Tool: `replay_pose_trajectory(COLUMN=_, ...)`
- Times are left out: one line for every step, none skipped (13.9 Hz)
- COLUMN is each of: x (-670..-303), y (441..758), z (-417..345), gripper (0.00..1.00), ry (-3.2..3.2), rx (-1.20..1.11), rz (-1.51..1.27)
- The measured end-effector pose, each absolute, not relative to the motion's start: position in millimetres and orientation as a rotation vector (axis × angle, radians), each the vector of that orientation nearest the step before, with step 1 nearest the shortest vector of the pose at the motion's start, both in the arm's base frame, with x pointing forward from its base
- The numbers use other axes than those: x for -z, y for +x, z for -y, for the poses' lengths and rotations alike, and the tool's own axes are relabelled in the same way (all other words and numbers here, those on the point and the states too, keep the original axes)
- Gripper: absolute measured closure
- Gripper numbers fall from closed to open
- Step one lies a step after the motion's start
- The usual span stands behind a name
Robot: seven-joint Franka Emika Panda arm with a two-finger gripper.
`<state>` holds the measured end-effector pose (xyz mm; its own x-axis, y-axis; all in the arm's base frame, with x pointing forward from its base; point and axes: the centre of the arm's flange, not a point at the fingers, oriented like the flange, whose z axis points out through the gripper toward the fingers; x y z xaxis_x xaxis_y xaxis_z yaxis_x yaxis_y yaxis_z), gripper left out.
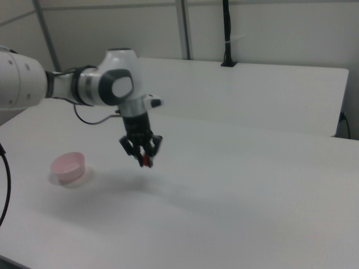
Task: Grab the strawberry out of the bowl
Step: 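Lift the gripped strawberry up out of the bowl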
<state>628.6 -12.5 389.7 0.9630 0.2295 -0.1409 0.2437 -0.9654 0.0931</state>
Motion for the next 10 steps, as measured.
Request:
replay_pose_trajectory(x=-379.0, y=629.5, z=28.5, gripper=0.72, ry=3.002, rx=0.208, rz=-0.339)
replay_pose_trajectory(x=-364.2, y=633.4, z=41.8, gripper=0.73, ry=2.999, rx=0.199, rz=-0.313)
replay_pose_trajectory(x=-345.7, y=638.3, z=48.7, gripper=0.73, ry=2.993, rx=0.19, rz=-0.303)
replay_pose_trajectory(x=-332.2, y=640.9, z=49.0, gripper=0.73, ry=2.988, rx=0.194, rz=-0.306)
replay_pose_trajectory(x=-319.0, y=642.4, z=47.7, gripper=0.73, ry=2.984, rx=0.209, rz=-0.312)
replay_pose_trajectory(x=-312.2, y=642.8, z=46.8, gripper=0.73, ry=2.981, rx=0.221, rz=-0.314)
replay_pose_trajectory(x=-309.3, y=643.1, z=47.2, gripper=0.71, ry=2.981, rx=0.227, rz=-0.312)
replay_pose_trajectory(x=-310.2, y=643.7, z=49.2, gripper=0.6, ry=2.981, rx=0.224, rz=-0.306)
replay_pose_trajectory(x=-317.2, y=646.4, z=50.9, gripper=0.45, ry=2.982, rx=0.202, rz=-0.28)
replay_pose_trajectory(x=-329.2, y=649.5, z=50.8, gripper=0.35, ry=2.986, rx=0.164, rz=-0.222)
